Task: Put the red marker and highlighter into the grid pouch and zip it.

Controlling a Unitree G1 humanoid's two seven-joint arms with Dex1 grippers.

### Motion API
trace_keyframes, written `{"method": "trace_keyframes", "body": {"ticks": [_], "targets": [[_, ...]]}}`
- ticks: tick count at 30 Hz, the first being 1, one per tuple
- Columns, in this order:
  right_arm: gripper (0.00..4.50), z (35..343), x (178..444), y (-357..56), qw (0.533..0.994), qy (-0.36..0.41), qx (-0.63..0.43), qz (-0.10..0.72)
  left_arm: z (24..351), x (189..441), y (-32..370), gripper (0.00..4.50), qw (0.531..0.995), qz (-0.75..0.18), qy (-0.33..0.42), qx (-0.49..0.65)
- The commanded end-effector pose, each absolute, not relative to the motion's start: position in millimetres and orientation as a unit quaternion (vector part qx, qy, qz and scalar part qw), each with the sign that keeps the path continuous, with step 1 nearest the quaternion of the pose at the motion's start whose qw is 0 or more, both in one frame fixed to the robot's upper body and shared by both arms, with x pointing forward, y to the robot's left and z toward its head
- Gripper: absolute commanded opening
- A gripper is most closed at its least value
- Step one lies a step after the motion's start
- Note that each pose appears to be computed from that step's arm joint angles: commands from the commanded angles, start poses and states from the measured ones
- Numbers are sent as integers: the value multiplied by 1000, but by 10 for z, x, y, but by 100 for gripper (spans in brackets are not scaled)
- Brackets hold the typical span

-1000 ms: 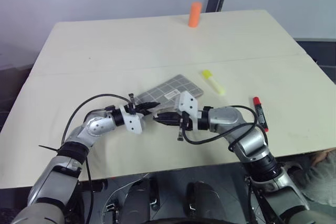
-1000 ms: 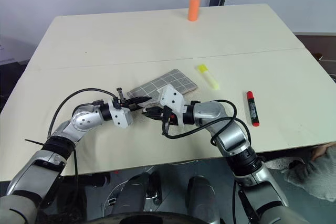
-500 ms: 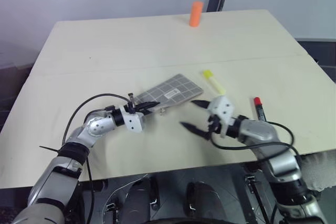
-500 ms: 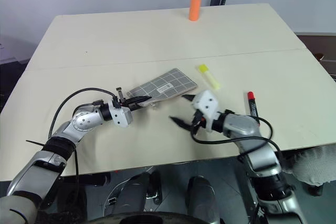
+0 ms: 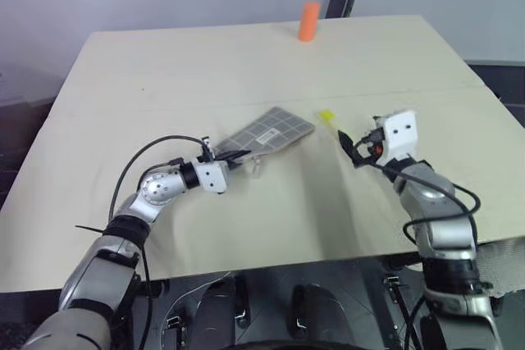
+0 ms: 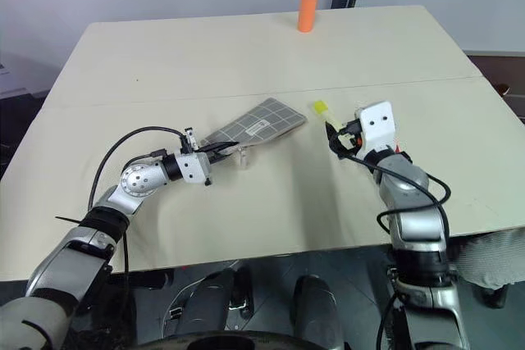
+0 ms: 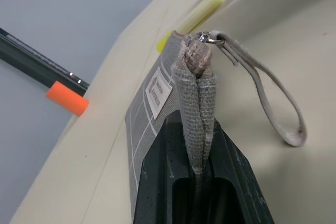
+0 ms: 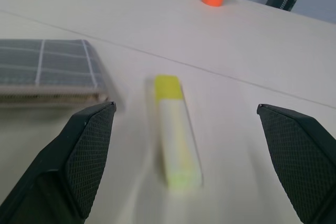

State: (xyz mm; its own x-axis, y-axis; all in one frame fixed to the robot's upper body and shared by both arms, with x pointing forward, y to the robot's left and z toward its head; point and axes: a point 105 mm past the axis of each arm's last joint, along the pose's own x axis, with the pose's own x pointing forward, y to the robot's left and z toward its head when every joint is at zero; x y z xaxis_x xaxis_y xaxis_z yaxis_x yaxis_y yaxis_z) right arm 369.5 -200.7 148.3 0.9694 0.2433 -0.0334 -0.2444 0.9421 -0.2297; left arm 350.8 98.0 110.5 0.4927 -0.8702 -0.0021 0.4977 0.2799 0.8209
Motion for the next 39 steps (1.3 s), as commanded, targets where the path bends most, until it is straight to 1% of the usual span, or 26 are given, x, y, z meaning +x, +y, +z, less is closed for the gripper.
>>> {"method": "trace_keyframes", "body": {"ticks": [1, 3, 8, 9, 11, 12, 13, 15, 16, 17, 20, 21, 22, 23, 25, 28, 35, 39], "targets": [[448, 1395, 3820, -2037, 983, 36, -113, 141, 1097, 3519, 962, 0, 764, -450, -231, 400], [448, 1286, 3876, -2082, 980, 75, -111, 145, 1105, 3518, 959, 0, 763, -450, -233, 401], [448, 1162, 3946, -2129, 977, 149, -27, 154, 1079, 3493, 1001, 0, 764, -447, -231, 405], [424, 1142, 3945, -2135, 975, 160, -23, 155, 1071, 3481, 1007, 0, 764, -447, -231, 405], [359, 1156, 3955, -2149, 975, 161, -9, 152, 1066, 3468, 1012, 0, 764, -446, -231, 404], [316, 1172, 3948, -2134, 975, 158, -8, 157, 1065, 3467, 1015, 0, 766, -445, -231, 403], [257, 1183, 3940, -2117, 974, 156, -8, 161, 1063, 3464, 1018, 0, 767, -444, -231, 403], [164, 1201, 3923, -2094, 974, 152, -11, 166, 1059, 3461, 1021, 0, 768, -442, -230, 402], [97, 1222, 3917, -2088, 975, 146, -12, 166, 1058, 3459, 1022, 0, 768, -442, -230, 402], [83, 1254, 3908, -2079, 976, 138, -12, 169, 1058, 3459, 1022, 0, 768, -442, -230, 402], [83, 1601, 3777, -1917, 972, 43, -30, 227, 1068, 3466, 1030, 0, 771, -438, -230, 400], [83, 1738, 3668, -1837, 966, 6, -25, 258, 1081, 3477, 1034, 0, 774, -435, -231, 398], [83, 1807, 3551, -1778, 958, -14, -33, 285, 1095, 3490, 1038, 0, 777, -432, -231, 395], [83, 1791, 3418, -1716, 948, -11, -36, 317, 1105, 3501, 1038, 0, 778, -431, -231, 394], [83, 1684, 3244, -1651, 934, 9, -60, 353, 1128, 3525, 1031, 0, 783, -427, -232, 389], [83, 1487, 3079, -1626, 924, 48, -87, 370, 1202, 3561, 989, 0, 794, -421, -239, 367], [83, 1277, 3030, -1723, 927, 75, -125, 347, 1212, 3551, 972, 0, 785, -431, -242, 374], [83, 1278, 3041, -1659, 926, 70, -123, 351, 1208, 3544, 962, 0, 783, -434, -243, 374]]}}
